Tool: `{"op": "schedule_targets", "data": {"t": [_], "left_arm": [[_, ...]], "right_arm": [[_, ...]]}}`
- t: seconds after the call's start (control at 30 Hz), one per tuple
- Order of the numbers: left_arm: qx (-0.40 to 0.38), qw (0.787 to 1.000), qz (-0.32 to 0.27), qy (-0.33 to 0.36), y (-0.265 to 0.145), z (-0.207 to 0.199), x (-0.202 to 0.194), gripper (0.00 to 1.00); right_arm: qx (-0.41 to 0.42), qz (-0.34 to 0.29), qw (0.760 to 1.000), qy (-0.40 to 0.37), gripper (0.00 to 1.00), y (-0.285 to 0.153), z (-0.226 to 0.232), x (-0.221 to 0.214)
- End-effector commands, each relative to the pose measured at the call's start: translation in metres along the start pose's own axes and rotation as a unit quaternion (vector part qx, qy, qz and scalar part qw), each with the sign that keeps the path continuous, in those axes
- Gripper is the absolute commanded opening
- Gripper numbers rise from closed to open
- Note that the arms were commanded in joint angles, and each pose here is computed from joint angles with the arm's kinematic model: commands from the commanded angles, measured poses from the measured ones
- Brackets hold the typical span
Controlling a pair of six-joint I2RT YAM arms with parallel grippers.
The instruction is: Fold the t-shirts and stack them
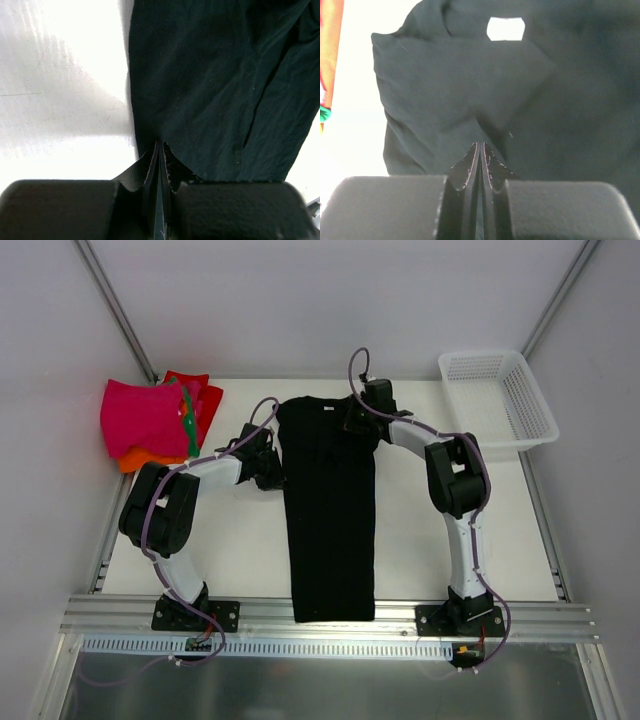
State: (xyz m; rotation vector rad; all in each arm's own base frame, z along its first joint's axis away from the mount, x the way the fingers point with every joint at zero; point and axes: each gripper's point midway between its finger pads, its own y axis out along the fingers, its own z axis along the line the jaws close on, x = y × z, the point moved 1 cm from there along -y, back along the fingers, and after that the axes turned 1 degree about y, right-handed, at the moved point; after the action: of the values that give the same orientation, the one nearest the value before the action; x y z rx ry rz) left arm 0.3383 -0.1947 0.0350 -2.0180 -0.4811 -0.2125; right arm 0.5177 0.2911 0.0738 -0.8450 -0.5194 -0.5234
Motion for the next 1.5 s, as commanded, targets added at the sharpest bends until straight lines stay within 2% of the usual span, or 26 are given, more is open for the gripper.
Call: {"op": "schedule_targets", "data": {"t": [0.0,0.13,0.33,0.47,0.7,1.47], "left_arm": [[-0.008,1.0,-0.024,0.007,-0.009,-0.008,0.008,0.03],[-0.01,1.0,-0.021,0.007,-0.007,-0.01,0.008,0.03],[-0.009,1.0,-0.023,0.006,-0.009,-0.009,0.008,0.03],[-0.008,1.0,-0.022,0.007,-0.009,-0.008,0.007,0.03],[-0.007,1.0,-0.022,0.008,-0.009,-0.008,0.007,0.03],[-0.008,1.0,-0.024,0.01,-0.009,-0.009,0.008,0.03]], "right_arm": [[0.001,-0.032,0.999,-0.012,0.06,-0.025,0.013,0.017],[-0.012,-0.017,1.0,-0.005,0.06,-0.025,0.002,0.0],[-0.006,-0.007,1.0,0.003,0.1,-0.015,0.002,-0.004],[-0.002,0.001,1.0,0.007,0.14,-0.009,0.003,-0.003],[0.007,0.018,1.0,0.015,0.28,-0.001,0.005,-0.007],[-0.019,0.047,0.998,0.029,0.28,-0.003,-0.019,-0.043]]}}
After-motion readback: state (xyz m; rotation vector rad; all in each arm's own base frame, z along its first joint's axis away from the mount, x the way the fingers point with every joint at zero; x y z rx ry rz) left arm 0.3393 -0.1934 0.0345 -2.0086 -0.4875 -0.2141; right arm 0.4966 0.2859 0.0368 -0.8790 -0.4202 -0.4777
